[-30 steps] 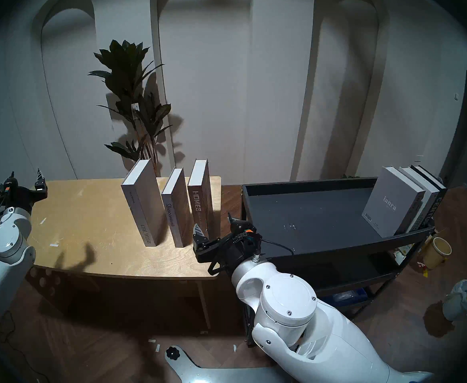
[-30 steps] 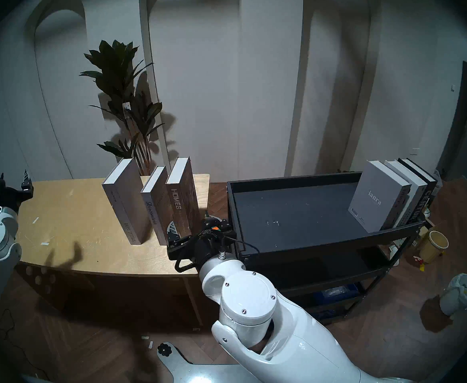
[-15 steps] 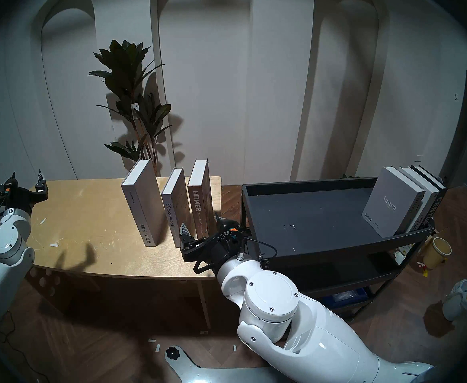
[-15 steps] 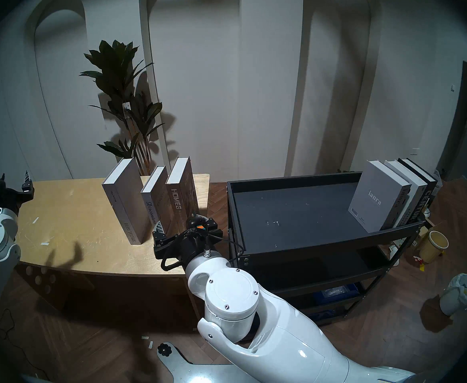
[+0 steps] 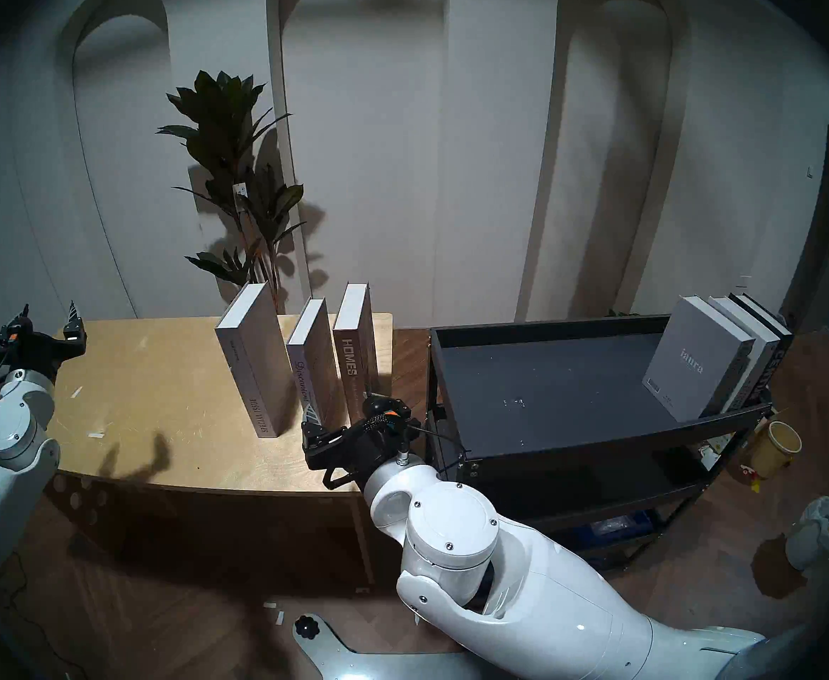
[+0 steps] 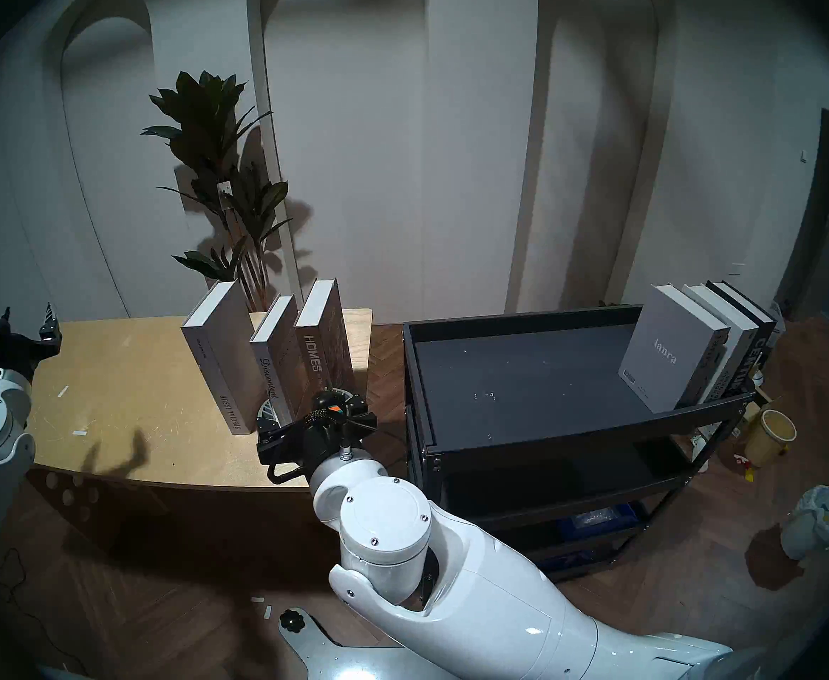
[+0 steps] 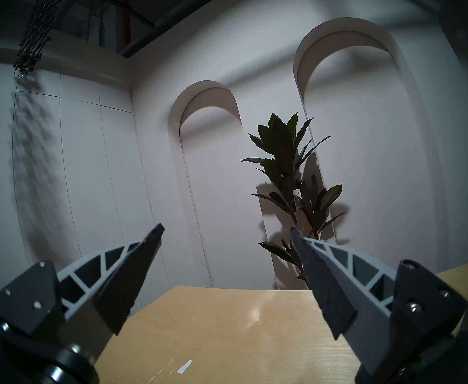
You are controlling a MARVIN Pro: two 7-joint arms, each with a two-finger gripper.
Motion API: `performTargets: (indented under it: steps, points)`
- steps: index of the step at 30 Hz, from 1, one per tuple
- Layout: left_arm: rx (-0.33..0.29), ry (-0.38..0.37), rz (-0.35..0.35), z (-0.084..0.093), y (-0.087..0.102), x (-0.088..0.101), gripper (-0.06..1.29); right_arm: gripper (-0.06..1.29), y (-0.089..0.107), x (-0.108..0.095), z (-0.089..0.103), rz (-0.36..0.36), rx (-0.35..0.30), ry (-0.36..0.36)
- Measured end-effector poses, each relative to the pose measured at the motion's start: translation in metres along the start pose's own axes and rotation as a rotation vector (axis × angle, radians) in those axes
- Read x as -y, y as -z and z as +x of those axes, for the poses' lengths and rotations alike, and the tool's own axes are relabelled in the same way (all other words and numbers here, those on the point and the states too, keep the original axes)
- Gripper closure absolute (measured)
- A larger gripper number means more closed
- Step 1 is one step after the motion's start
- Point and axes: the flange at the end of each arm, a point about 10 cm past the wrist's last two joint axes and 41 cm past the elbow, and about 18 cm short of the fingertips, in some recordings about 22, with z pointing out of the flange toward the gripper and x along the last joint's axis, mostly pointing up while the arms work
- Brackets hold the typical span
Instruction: Move the books from the display table onto the shelf, standing them upright with spines facing out and tallest at one end
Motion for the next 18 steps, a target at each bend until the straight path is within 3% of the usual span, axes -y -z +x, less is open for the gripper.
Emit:
performTargets:
  steps: [18]
  points:
    - [-0.013,0.005,-0.015,0.003,-0.001,0.003,0.00,0.00,-0.033,0.018,-0.011,-0.034,0.006,-0.035]
